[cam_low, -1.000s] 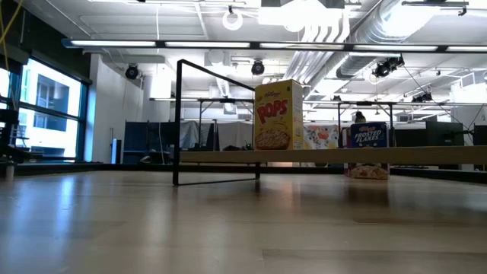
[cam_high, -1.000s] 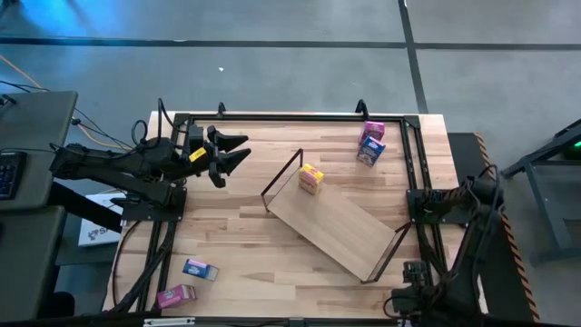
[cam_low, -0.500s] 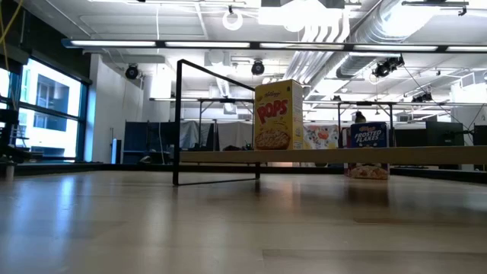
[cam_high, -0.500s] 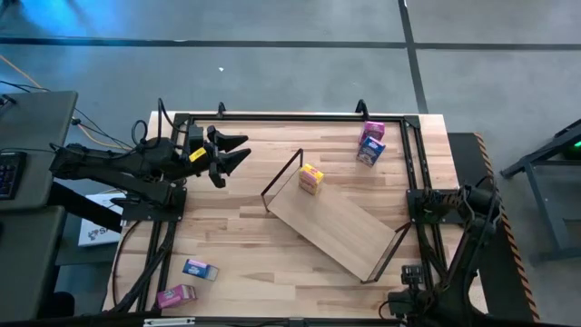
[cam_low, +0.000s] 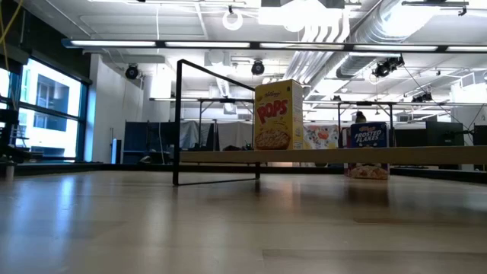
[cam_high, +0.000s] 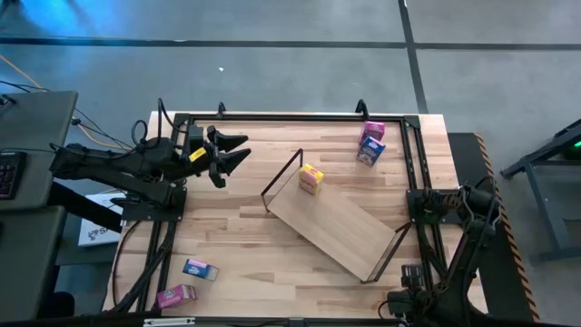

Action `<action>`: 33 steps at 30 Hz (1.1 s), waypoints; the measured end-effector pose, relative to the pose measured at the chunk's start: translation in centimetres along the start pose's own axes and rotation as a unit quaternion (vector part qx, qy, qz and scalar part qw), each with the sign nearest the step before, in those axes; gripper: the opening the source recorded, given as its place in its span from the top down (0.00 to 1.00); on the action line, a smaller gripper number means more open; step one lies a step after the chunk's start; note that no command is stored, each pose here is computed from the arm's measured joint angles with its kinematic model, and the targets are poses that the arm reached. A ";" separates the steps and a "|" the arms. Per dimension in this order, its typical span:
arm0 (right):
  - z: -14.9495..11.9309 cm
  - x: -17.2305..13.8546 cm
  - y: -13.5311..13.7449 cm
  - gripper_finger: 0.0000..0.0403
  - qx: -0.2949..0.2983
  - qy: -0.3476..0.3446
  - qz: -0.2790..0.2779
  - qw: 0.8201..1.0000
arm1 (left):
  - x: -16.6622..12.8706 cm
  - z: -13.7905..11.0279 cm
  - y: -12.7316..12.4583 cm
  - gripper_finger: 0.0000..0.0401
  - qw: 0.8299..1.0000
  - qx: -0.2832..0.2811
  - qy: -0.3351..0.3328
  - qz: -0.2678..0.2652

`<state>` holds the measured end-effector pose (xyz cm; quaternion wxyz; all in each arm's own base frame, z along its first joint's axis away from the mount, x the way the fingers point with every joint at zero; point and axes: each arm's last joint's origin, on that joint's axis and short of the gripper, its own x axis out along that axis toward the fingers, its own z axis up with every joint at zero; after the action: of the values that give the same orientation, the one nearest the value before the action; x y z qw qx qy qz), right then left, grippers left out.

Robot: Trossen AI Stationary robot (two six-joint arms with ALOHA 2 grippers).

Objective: Stack cereal on shelf
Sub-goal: Put the bottom yellow cereal box on the shelf

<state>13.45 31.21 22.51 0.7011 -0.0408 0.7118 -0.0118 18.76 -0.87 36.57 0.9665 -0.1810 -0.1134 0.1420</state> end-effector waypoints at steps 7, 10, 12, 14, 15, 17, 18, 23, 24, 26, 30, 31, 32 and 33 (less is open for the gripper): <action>0.0 -0.1 -0.1 0.57 -0.002 0.009 0.006 1.000 | 0.0 0.0 0.0 0.42 1.000 0.000 0.000 0.000; 0.0 -0.4 -0.3 0.61 -0.001 0.011 0.011 1.000 | 0.0 0.0 0.0 0.42 1.000 0.004 0.000 0.000; -0.1 -1.0 -0.5 0.64 -0.001 0.007 0.019 1.000 | 0.0 0.0 0.0 0.42 1.000 0.004 0.000 0.000; -0.3 -1.9 -1.0 0.66 -0.001 0.000 0.034 0.999 | 0.0 0.0 0.0 0.42 1.000 0.004 0.000 0.000; -0.5 -2.6 -1.3 0.67 -0.001 -0.003 0.045 0.999 | 0.0 0.0 0.0 0.42 1.000 0.005 0.000 0.000; -0.9 -4.2 -2.1 0.68 -0.006 -0.009 0.073 0.997 | 0.0 0.0 0.0 0.42 1.000 0.011 0.000 0.000; -1.1 -5.1 -2.6 0.69 -0.010 -0.014 0.093 0.996 | 0.0 0.0 0.0 0.42 1.000 0.016 0.000 0.000; -2.2 -10.8 -5.9 0.69 0.031 -0.071 0.237 0.968 | 0.0 0.0 0.0 0.42 1.000 0.018 0.000 0.000; -2.4 -12.0 -6.6 0.69 0.044 -0.088 0.275 0.956 | 0.0 0.0 0.0 0.42 1.000 0.018 0.000 0.000; -2.6 -14.4 -8.5 0.69 0.077 -0.133 0.341 0.928 | 0.0 0.0 0.0 0.42 1.000 0.018 0.000 0.000; -2.8 -18.3 -13.0 0.69 0.158 -0.255 0.411 0.861 | 0.0 0.0 0.0 0.42 1.000 0.018 -0.002 0.007; -2.9 -19.0 -14.2 0.69 0.179 -0.288 0.416 0.844 | 0.0 0.0 0.1 0.42 1.000 0.018 -0.003 0.011; -2.9 -19.7 -15.5 0.69 0.196 -0.322 0.417 0.827 | 0.0 0.0 0.1 0.42 1.000 0.018 -0.004 0.012; -2.9 -20.2 -16.6 0.69 0.212 -0.357 0.411 0.811 | 0.0 0.0 0.1 0.42 1.000 0.018 -0.004 0.013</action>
<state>11.54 16.04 43.93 0.8368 0.4041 0.3412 0.1419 18.73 -0.80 36.56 0.9673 -0.1644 -0.1125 0.1571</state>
